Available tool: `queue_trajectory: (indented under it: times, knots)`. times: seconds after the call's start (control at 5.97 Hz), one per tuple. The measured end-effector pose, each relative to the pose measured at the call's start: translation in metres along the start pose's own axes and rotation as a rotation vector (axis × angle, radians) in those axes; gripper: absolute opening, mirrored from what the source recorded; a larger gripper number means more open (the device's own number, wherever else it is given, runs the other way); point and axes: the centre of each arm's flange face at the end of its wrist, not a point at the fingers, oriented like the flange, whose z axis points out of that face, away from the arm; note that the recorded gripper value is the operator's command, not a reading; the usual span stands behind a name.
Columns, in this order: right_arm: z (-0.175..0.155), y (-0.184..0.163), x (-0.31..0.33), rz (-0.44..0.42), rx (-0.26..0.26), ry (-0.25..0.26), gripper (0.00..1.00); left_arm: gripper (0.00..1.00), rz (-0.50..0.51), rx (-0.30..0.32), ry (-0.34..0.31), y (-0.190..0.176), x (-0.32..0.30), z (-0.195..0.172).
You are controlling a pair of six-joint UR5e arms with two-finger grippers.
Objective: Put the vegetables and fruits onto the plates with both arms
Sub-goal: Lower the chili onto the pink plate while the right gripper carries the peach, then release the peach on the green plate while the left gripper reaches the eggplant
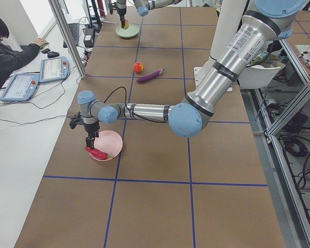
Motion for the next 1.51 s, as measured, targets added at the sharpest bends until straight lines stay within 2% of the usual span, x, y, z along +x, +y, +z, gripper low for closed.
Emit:
queue_trajectory:
  times: [0.34, 0.5, 0.67, 1.01, 1.17, 1.51]
  knots:
    - [0.039, 0.013, 0.026, -0.018, -0.004, 0.044, 0.00, 1.00, -0.027, -0.004, 0.016, -0.020, 0.044, -0.064]
    - [0.057, 0.022, 0.030, -0.022, -0.009, 0.047, 0.00, 1.00, -0.056, -0.011, 0.047, -0.023, 0.061, -0.083]
    - [0.070, 0.030, 0.029, -0.027, -0.012, 0.042, 0.36, 1.00, -0.091, -0.013, 0.086, -0.022, 0.085, -0.098]
    - [0.080, 0.036, 0.023, -0.029, -0.030, 0.006, 0.98, 1.00, -0.184, -0.048, 0.229, -0.003, 0.169, -0.136]
    - [0.082, 0.038, 0.021, -0.025, -0.041, -0.024, 0.99, 1.00, -0.233, -0.080, 0.291, 0.019, 0.228, -0.154]
    - [0.073, 0.036, 0.019, 0.011, -0.047, -0.089, 0.99, 1.00, -0.303, -0.138, 0.353, 0.064, 0.335, -0.179]
